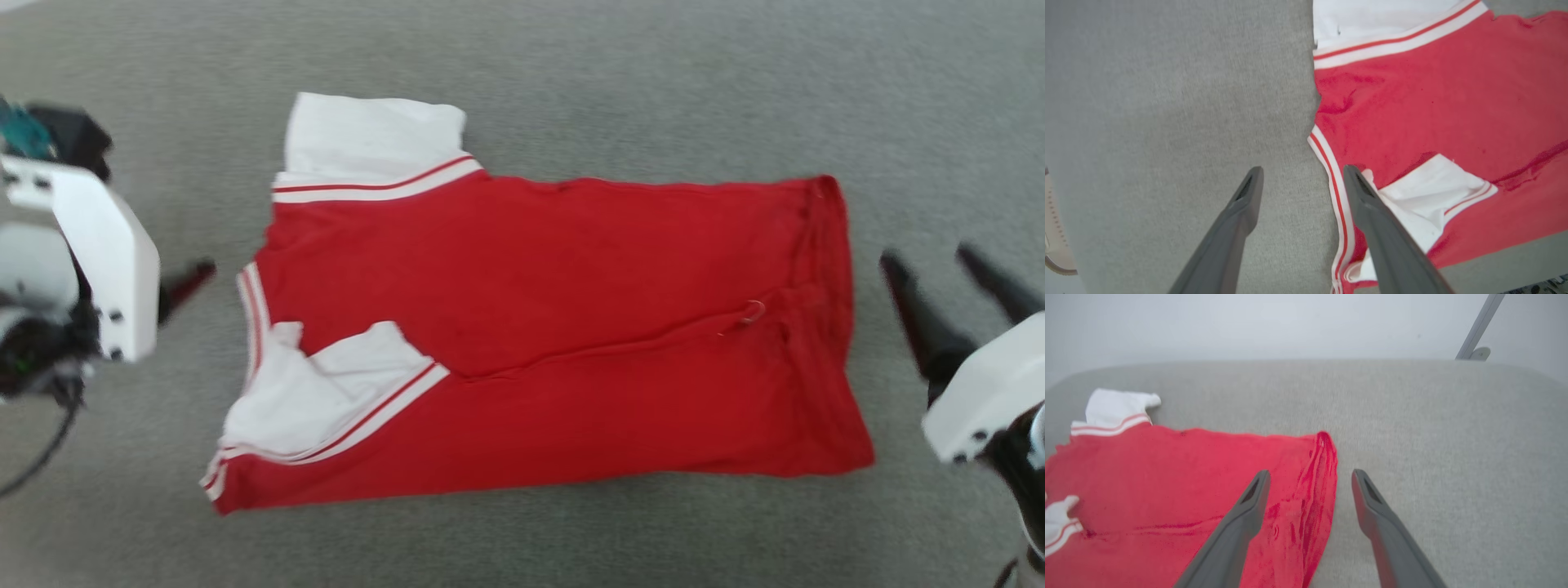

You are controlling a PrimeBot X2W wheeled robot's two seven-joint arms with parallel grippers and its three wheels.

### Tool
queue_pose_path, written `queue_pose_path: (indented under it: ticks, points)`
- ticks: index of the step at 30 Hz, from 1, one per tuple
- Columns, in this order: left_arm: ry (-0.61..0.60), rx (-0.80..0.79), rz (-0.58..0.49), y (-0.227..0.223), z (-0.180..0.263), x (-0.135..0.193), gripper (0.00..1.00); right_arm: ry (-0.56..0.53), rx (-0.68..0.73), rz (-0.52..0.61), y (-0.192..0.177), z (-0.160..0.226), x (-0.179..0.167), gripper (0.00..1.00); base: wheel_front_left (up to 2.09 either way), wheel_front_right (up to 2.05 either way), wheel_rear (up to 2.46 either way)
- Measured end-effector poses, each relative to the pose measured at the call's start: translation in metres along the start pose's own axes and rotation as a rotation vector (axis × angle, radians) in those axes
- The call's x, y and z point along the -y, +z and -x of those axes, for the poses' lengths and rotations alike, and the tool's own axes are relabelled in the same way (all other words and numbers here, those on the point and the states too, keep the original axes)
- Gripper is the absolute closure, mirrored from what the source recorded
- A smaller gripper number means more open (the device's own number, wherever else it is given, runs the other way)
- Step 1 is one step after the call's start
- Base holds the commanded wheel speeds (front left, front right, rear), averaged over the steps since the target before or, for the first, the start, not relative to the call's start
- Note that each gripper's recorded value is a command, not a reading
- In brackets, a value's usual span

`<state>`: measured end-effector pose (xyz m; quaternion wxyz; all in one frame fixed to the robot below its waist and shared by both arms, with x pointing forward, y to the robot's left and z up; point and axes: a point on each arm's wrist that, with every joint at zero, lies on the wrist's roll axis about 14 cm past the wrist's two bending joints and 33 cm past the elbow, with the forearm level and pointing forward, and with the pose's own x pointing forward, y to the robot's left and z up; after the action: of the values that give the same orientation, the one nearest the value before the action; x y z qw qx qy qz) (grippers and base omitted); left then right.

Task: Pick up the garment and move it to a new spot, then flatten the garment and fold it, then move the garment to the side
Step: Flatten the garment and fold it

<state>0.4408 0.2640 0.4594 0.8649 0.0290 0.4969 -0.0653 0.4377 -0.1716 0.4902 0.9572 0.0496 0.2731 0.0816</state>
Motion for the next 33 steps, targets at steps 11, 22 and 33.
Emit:
queue_pose_path:
  ticks: [11,22,33]
  points:
    - [-0.029,0.114,-0.129,0.09,-0.053,0.015,0.0,-0.085,0.476,-0.044,0.062,0.009,0.028,0.0,0.0,0.0,0.0]
    - [-0.031,0.023,-0.125,0.111,-0.122,0.02,0.0,-0.084,0.436,-0.089,0.029,-0.01,0.035,0.0,0.0,0.0,0.0]
    - [-0.035,-0.09,-0.102,0.103,-0.17,0.031,0.0,-0.051,0.254,-0.067,0.0,-0.043,0.027,0.0,0.0,0.0,0.0]
